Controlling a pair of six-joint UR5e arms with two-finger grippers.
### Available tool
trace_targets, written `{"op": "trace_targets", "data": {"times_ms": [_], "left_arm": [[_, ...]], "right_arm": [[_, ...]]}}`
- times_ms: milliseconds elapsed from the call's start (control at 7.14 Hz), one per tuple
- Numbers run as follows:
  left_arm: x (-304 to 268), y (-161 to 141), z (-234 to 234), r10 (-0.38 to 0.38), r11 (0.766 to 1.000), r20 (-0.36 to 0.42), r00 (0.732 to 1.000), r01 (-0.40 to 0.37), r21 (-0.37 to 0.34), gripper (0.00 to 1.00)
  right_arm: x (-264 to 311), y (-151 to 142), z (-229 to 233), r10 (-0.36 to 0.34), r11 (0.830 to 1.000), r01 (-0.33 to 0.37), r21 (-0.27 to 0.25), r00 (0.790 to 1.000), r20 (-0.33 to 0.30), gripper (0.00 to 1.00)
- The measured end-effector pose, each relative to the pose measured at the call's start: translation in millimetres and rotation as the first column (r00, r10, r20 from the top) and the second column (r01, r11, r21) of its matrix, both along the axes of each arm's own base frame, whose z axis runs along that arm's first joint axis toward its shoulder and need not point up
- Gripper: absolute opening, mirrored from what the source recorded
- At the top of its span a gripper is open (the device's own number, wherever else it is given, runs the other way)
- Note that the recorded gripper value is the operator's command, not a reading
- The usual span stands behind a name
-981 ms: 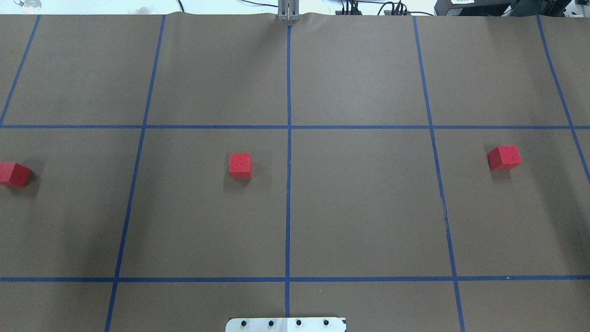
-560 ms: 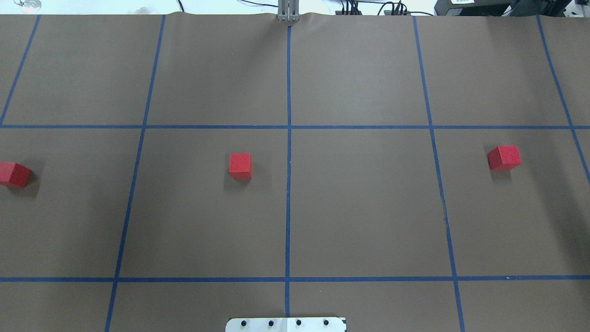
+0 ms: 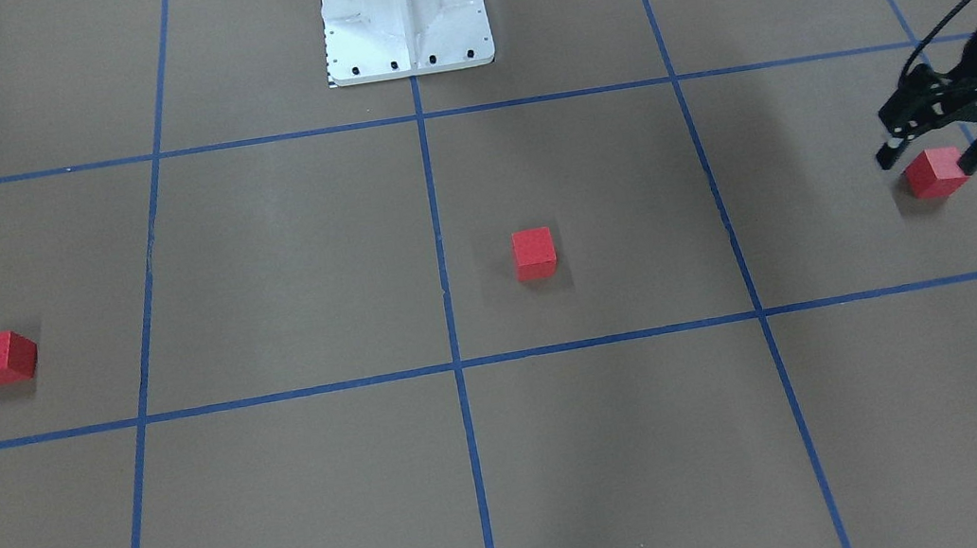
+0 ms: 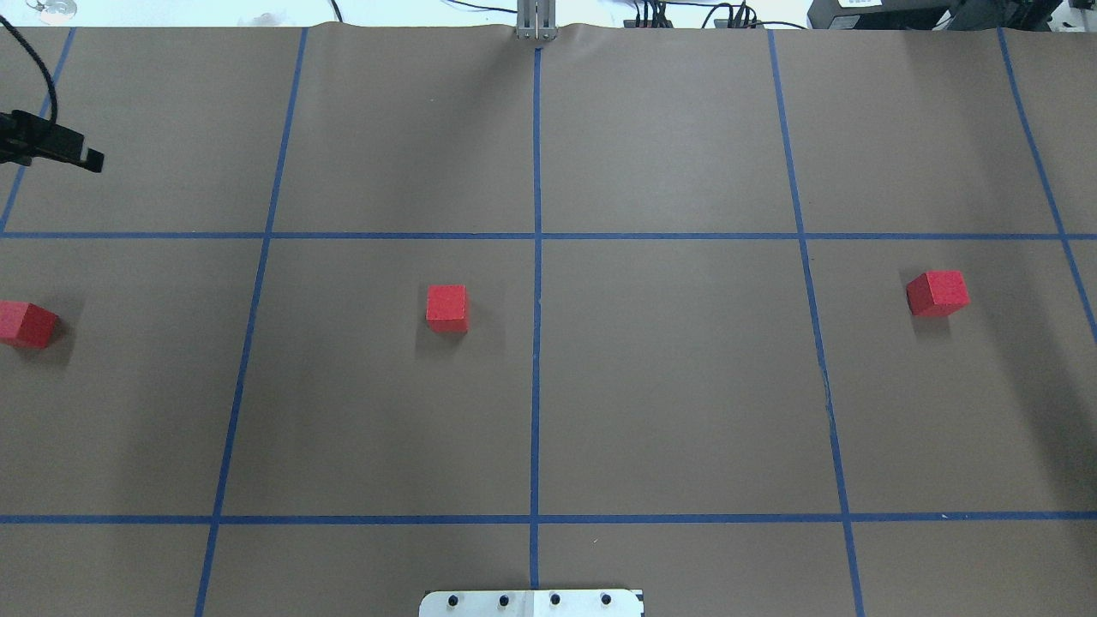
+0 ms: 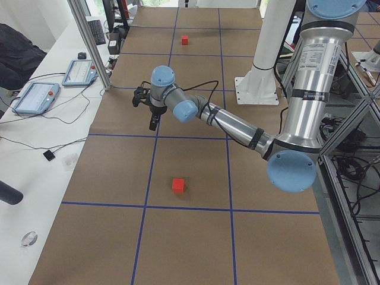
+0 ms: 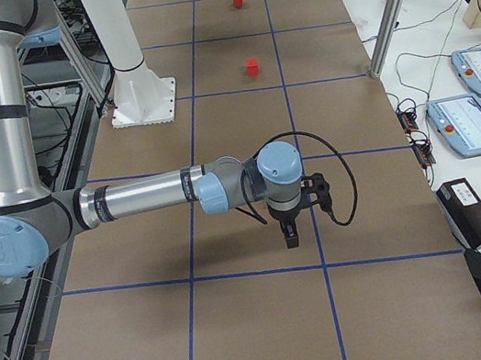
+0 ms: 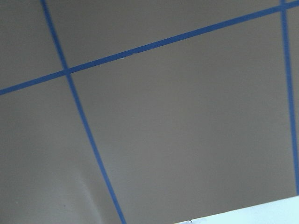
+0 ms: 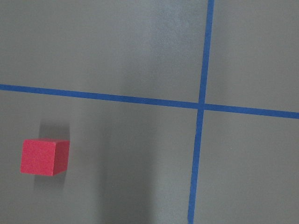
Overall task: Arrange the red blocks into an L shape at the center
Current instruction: 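Reach the left gripper down to the centre red cube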
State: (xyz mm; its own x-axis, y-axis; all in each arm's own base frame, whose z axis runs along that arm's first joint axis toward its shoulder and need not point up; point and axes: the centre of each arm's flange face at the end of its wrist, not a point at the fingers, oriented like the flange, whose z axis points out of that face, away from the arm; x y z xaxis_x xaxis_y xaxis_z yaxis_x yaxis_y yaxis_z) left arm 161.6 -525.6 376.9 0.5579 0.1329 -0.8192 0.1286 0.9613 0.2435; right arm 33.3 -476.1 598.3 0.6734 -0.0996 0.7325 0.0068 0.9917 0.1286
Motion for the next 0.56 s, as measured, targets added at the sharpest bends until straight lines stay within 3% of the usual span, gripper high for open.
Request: {"op": "trace_targets", "data": {"times_ms": [140,560], "left_arm": [[41.9,3.6,-29.5,-0.03,0.998,-0.03,0.999,0.028,-0.047,1.0],[167.3,37.1,-77.2,-0.106,0.991,-0.019,0.994,0.104,-0.088,1.0]], "right_arm": [[-0.2,0.2,0.5,-0.001,1.0,0.001,0.0,1.0,-0.001,0.99],[-0.2,0.5,0.9,-0.001,1.0,0.001,0.0,1.0,-0.002,0.99]]}}
